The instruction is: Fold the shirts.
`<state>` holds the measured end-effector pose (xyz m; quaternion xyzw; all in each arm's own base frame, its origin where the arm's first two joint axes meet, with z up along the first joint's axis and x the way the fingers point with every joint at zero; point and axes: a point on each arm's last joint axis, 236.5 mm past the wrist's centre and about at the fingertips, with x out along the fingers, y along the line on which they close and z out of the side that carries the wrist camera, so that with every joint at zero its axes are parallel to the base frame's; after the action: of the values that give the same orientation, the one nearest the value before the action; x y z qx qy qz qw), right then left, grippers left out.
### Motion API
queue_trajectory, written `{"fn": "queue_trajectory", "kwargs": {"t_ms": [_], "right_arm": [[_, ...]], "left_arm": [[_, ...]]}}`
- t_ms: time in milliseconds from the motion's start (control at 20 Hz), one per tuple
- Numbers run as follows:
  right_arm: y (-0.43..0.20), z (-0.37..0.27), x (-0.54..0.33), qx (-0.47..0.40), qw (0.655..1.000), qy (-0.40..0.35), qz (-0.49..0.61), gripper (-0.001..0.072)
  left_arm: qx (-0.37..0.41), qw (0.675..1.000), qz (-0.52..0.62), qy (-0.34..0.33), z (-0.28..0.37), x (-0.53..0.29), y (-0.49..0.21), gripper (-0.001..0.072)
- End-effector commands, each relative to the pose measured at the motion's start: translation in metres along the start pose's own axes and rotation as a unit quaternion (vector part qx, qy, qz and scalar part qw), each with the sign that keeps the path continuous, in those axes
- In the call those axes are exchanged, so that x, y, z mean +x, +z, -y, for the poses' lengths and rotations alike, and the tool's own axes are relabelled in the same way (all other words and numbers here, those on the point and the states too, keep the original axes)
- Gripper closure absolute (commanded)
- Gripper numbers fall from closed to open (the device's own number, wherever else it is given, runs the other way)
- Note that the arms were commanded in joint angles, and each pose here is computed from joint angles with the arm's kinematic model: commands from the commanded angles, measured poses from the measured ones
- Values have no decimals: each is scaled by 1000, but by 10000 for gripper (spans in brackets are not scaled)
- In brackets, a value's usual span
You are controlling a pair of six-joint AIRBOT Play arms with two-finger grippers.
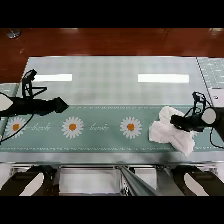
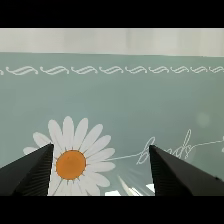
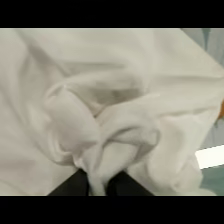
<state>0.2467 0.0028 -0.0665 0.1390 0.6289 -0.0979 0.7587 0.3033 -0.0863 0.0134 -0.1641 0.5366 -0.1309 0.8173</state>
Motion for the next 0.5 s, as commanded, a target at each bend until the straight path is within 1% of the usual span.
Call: {"fn": "queue_trajectory", "kwargs": {"t_ms": [0, 100, 200, 300, 450], "right_arm": [[45, -38, -50, -45, 995, 62, 62, 677], [94, -57, -134, -59, 977, 95, 181, 677], [124, -72, -238, -77, 942, 128, 301, 678], [124, -86, -325, -105, 903, 162, 384, 678], [102, -108, -401, -156, 861, 214, 434, 678]], "left_arm": [[12, 1000, 11, -3, 3, -19, 10, 6], [37, 999, 35, -6, 12, -45, 19, 6], [60, 997, 38, -12, 23, -61, 3, 6], [66, 996, 50, -20, 29, -70, -15, 6], [74, 995, 70, -23, 33, -78, -30, 6]]}}
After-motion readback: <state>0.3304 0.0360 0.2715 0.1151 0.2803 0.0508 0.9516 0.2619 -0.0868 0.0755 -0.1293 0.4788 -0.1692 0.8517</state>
